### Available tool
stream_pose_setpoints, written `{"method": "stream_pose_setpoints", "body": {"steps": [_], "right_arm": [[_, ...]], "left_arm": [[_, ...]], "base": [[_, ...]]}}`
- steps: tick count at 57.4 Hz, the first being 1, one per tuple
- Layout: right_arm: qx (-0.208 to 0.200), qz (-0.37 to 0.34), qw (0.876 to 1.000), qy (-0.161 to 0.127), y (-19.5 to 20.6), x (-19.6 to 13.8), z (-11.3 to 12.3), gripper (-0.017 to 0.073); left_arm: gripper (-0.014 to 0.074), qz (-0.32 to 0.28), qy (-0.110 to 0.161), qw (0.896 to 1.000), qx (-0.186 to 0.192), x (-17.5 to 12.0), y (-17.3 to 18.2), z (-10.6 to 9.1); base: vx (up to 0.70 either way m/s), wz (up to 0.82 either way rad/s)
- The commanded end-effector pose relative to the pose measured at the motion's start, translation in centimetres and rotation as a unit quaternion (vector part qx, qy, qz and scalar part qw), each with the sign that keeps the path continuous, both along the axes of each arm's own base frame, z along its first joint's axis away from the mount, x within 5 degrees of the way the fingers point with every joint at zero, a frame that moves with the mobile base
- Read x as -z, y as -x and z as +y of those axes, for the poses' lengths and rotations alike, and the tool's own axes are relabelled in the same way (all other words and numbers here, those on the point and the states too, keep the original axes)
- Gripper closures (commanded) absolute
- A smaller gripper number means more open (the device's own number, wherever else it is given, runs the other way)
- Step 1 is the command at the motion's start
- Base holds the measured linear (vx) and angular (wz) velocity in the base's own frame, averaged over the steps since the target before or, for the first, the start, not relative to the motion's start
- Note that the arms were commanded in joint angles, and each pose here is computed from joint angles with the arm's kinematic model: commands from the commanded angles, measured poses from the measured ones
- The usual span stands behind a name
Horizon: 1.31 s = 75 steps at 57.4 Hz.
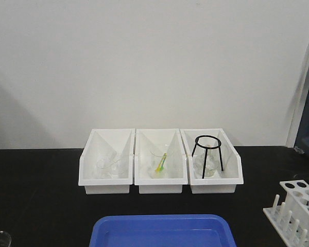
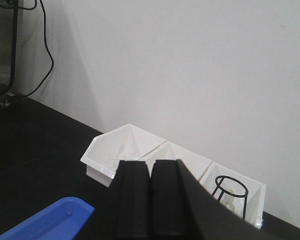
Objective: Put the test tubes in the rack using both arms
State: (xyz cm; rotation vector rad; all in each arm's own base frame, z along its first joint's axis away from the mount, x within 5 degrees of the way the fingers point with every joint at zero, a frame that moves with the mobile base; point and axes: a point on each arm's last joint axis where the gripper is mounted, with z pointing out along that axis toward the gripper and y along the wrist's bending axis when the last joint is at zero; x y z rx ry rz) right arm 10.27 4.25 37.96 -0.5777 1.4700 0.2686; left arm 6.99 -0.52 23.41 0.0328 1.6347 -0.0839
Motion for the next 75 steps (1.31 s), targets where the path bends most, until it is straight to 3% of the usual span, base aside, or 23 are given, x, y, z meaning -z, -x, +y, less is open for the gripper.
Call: {"method": "stream_pose_setpoints", "body": {"steps": [1,8,13,64,65,71,75], "right_arm": [[0.015,-0.017,1.000,-0.004,0.0,-1.0,-0.2,0.0567],[0.015,-0.017,1.000,-0.004,0.0,-1.0,-0.2,0.0567],[0.015,-0.017,1.000,-0.004,0.0,-1.0,-0.2,0.0567],[0.018,-0.020,1.000,0.000,-0.1,-1.0,-0.3,0.0567],[0.050,-0.020,0.996,-0.064,-0.3,-1.6,-0.8,0.0567],[0.124,-0.018,0.979,-0.160,-0.9,-2.2,-2.3,0.0567],[0.177,-0.015,0.956,-0.235,-1.3,-2.4,-3.5,0.0567]], "left_arm": [[0.0614,-0.061,0.026,0.998,-0.015,1.3,0.7,0.3],[0.0614,-0.074,0.035,0.996,-0.025,3.8,1.3,0.4],[0.0614,-0.062,0.015,0.998,-0.024,3.8,1.3,0.4],[0.0614,-0.054,0.018,0.998,-0.024,4.0,1.3,0.4],[0.0614,-0.054,0.018,0.998,-0.024,4.0,1.3,0.4],[0.0614,-0.054,0.018,0.998,-0.024,4.0,1.3,0.4],[0.0614,-0.054,0.018,0.998,-0.024,4.0,1.3,0.4]], "base": [[0.00,0.00],[0.00,0.00],[0.00,0.00],[0.00,0.00],[0.00,0.00],[0.00,0.00],[0.00,0.00]]}}
